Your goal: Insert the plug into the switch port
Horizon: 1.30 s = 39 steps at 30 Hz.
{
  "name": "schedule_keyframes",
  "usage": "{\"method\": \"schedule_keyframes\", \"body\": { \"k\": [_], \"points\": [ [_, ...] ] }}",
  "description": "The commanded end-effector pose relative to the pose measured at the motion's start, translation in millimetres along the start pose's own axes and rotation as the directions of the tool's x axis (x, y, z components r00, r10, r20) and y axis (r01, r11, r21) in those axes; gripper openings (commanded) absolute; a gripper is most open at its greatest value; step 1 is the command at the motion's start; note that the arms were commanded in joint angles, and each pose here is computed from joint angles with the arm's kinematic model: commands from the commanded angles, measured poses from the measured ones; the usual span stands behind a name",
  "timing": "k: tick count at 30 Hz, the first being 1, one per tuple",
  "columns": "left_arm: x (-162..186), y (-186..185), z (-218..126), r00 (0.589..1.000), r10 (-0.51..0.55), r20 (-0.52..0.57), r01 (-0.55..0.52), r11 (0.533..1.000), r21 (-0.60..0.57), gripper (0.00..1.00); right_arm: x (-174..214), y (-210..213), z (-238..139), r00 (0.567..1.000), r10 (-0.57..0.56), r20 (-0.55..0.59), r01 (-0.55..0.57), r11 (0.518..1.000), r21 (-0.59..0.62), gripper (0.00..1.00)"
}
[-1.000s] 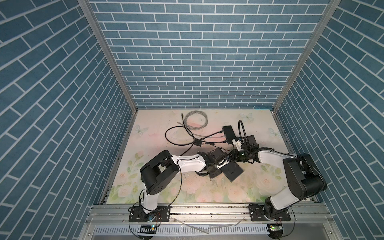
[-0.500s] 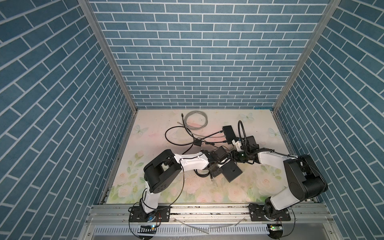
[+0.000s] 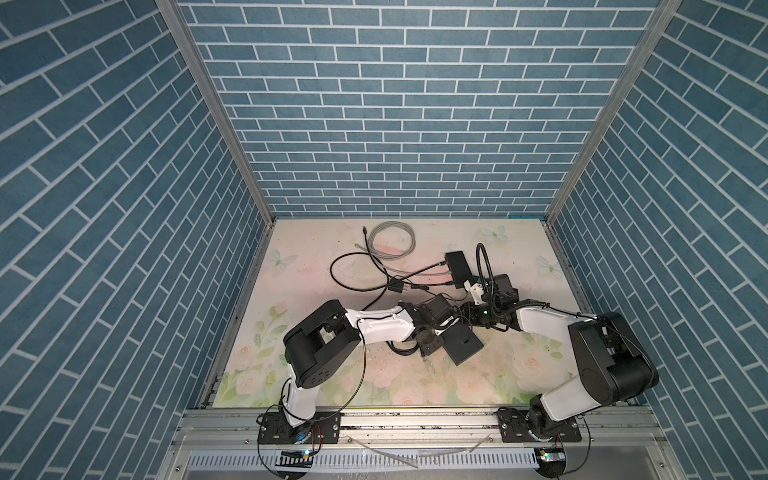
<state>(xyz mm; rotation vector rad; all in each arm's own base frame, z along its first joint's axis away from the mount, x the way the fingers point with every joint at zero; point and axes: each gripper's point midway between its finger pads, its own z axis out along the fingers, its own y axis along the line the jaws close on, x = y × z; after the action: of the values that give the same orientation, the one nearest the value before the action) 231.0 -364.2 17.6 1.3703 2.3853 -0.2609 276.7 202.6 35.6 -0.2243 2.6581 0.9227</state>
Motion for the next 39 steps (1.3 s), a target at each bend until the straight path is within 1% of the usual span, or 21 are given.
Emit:
{"method": "schedule_keyframes", "body": {
  "k": [1, 5, 9, 11, 14, 16, 19, 23, 26, 29, 33, 36, 39],
  "points": [
    [-39.2, 28.7, 26.4, 0.982, 0.040, 0.183, -0.014, 0.990, -0.142, 0.00, 98.2, 48.0, 3.4, 0.921, 0.094, -0.379, -0.179, 0.964, -0.197, 0.30],
    [-47.2, 25.4, 23.9, 0.975, 0.082, 0.206, -0.056, 0.990, -0.131, 0.00, 102.2, 56.7, 6.1, 0.915, 0.073, -0.397, -0.168, 0.963, -0.210, 0.30],
    [-48.3, 31.9, 25.5, 0.970, 0.115, 0.216, -0.080, 0.984, -0.162, 0.00, 111.2, 62.9, 8.8, 0.903, 0.063, -0.424, -0.167, 0.963, -0.212, 0.30],
    [-50.3, 36.6, 25.4, 0.972, 0.098, 0.214, -0.062, 0.984, -0.167, 0.00, 114.8, 64.3, 9.1, 0.900, 0.060, -0.432, -0.165, 0.964, -0.210, 0.30],
    [-52.1, 46.3, 23.4, 0.975, 0.048, 0.215, -0.007, 0.982, -0.187, 0.00, 115.3, 63.8, 7.9, 0.901, 0.061, -0.430, -0.163, 0.966, -0.203, 0.30],
    [-51.0, 45.2, 22.9, 0.974, 0.045, 0.221, -0.005, 0.984, -0.177, 0.00, 114.2, 61.0, 6.3, 0.903, 0.067, -0.424, -0.156, 0.971, -0.179, 0.31],
    [-40.1, 37.6, 24.4, 0.978, 0.076, 0.194, -0.048, 0.988, -0.145, 0.00, 107.2, 52.5, 1.5, 0.912, 0.081, -0.401, -0.139, 0.983, -0.116, 0.35],
    [-11.6, 22.6, 23.6, 0.979, 0.149, 0.140, -0.141, 0.988, -0.068, 0.00, 84.8, 38.2, -12.4, 0.938, 0.112, -0.329, -0.131, 0.991, -0.036, 0.44],
    [7.4, 18.2, 17.4, 0.979, 0.172, 0.108, -0.170, 0.985, -0.023, 0.00, 71.8, 26.9, -24.3, 0.954, 0.122, -0.275, -0.125, 0.992, 0.008, 0.50],
    [15.4, 18.6, 15.5, 0.978, 0.189, 0.093, -0.190, 0.982, 0.003, 0.00, 71.5, 28.3, -28.6, 0.957, 0.107, -0.268, -0.112, 0.994, -0.006, 0.50],
    [19.5, 17.2, 16.6, 0.971, 0.229, 0.066, -0.231, 0.973, 0.020, 0.00, 81.8, 29.2, -23.7, 0.953, 0.105, -0.286, -0.121, 0.992, -0.039, 0.51],
    [21.3, 11.9, 17.0, 0.965, 0.251, 0.078, -0.255, 0.966, 0.052, 0.00, 87.5, 32.6, -15.1, 0.949, 0.099, -0.298, -0.129, 0.988, -0.082, 0.51],
    [18.6, 5.8, 17.6, 0.955, 0.276, 0.108, -0.285, 0.956, 0.077, 0.00, 94.1, 38.8, -6.2, 0.940, 0.069, -0.333, -0.111, 0.988, -0.109, 0.49]
  ]
}}
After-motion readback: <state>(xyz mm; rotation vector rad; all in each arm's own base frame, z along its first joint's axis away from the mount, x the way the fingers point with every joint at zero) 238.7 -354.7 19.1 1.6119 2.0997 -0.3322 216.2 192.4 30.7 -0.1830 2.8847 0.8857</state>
